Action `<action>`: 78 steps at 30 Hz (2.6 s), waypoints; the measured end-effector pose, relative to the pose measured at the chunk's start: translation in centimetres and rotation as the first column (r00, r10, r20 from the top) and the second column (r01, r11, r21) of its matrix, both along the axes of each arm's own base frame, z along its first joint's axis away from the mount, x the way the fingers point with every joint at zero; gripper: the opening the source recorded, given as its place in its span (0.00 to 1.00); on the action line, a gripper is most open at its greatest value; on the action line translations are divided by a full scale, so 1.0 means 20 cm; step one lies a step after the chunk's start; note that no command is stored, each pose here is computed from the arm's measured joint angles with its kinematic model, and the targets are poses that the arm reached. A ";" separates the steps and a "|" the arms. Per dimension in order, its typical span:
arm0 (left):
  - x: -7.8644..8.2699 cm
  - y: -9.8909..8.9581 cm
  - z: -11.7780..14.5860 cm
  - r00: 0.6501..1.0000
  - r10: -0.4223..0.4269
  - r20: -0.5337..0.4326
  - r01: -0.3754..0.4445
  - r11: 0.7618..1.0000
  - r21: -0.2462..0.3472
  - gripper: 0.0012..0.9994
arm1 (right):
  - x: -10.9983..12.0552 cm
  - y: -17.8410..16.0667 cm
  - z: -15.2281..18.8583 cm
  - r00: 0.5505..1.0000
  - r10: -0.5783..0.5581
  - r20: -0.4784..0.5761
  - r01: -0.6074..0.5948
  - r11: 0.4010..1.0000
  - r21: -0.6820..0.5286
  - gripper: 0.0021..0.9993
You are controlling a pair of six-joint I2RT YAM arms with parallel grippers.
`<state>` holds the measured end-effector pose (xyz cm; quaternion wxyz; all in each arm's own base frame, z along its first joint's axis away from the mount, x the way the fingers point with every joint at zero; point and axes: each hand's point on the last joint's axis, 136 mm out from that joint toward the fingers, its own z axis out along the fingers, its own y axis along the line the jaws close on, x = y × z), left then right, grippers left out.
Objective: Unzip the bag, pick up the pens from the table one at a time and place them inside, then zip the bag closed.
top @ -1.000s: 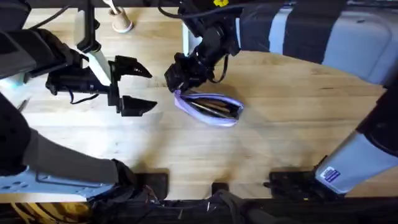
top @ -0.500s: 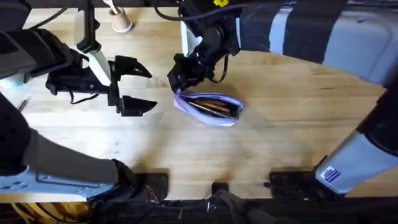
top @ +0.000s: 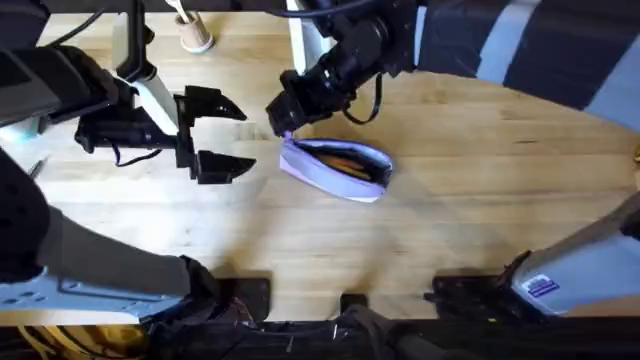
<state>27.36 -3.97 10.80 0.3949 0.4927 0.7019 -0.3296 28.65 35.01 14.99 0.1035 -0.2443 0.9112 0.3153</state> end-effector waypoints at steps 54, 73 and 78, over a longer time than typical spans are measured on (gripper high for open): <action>-0.05 -0.41 -0.05 0.970 -0.233 -0.066 0.225 0.968 -0.116 0.04 | 0.02 -0.11 -0.06 0.999 -0.048 0.004 0.049 0.993 -0.105 0.03; -0.03 -0.44 -0.02 0.972 -0.232 -0.042 0.224 0.963 -0.150 0.04 | 0.17 -0.71 -0.12 0.909 -0.348 -0.229 0.299 0.928 -0.224 0.03; -0.04 -0.44 -0.03 0.971 -0.236 -0.047 0.228 0.963 -0.141 0.04 | 0.24 -1.00 -0.05 0.857 -0.490 -0.159 0.433 0.853 -0.292 0.03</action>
